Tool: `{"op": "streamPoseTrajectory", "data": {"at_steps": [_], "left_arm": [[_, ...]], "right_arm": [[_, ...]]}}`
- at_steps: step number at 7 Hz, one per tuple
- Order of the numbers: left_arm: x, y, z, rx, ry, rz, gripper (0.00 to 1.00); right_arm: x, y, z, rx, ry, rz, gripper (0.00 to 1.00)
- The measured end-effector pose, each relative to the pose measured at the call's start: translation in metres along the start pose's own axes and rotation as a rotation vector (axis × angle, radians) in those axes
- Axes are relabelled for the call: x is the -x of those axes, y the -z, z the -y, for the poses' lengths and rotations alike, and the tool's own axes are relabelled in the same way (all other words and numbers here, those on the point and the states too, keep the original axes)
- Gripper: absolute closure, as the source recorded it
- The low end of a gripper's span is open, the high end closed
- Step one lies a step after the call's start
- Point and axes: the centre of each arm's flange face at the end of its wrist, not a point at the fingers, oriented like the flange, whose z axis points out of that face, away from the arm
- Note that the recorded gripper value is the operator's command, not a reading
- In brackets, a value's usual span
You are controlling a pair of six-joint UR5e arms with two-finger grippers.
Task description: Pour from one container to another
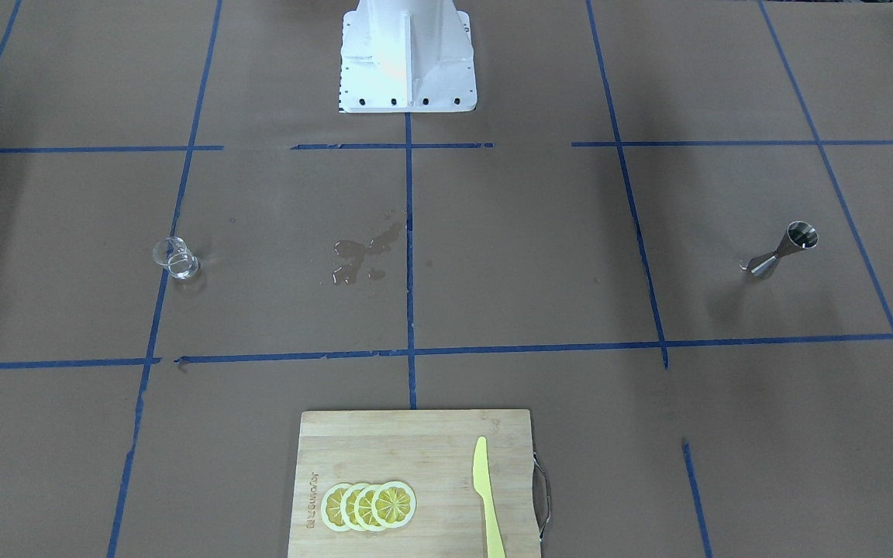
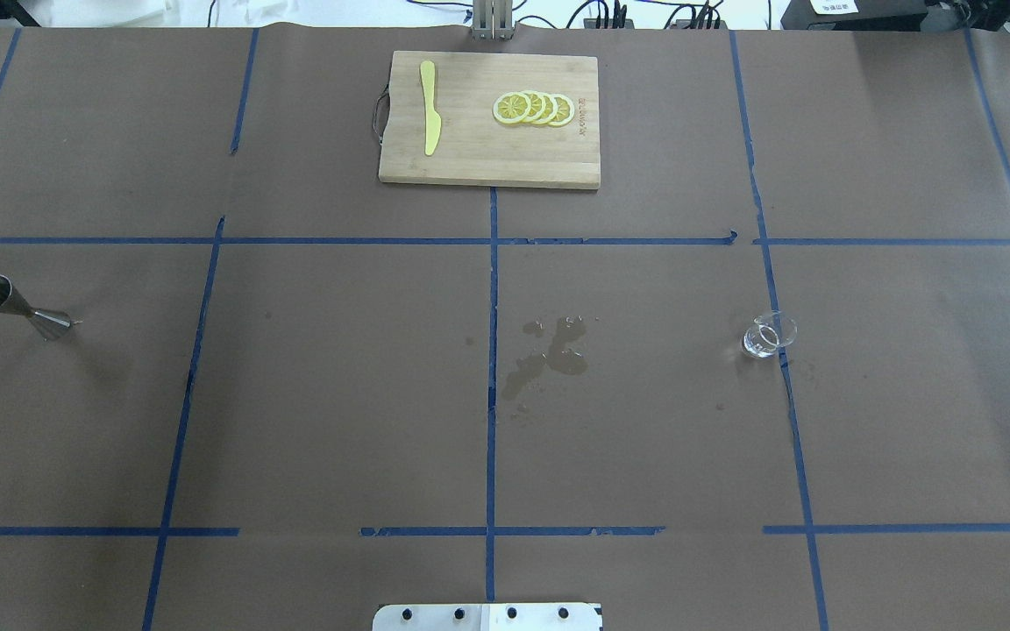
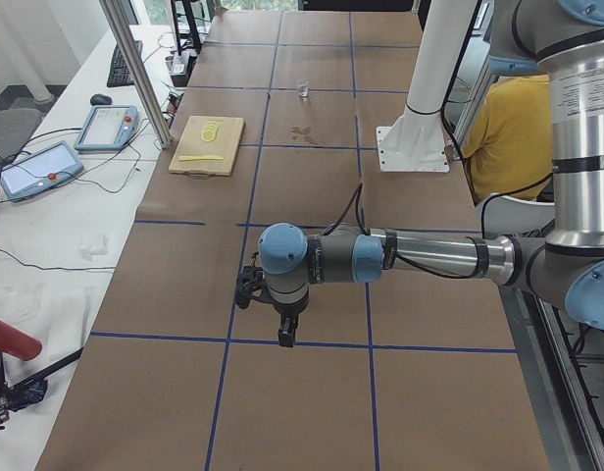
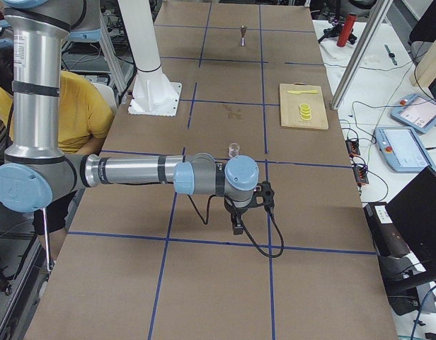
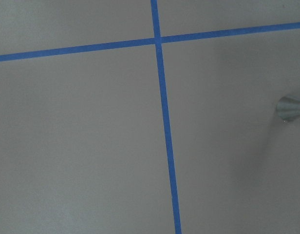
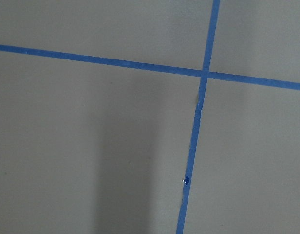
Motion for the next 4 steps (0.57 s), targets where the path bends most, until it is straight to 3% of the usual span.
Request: {"op": "streamPoseTrajectory", "data": {"at_steps": [4], "left_arm": [[0.0003,-0.0003,0.0006,0.0,0.0,0.0,0.0]], "right_arm": [[-0.0066,-0.005,-0.0031,0.011,-0.006,-0.01,0.0]]}}
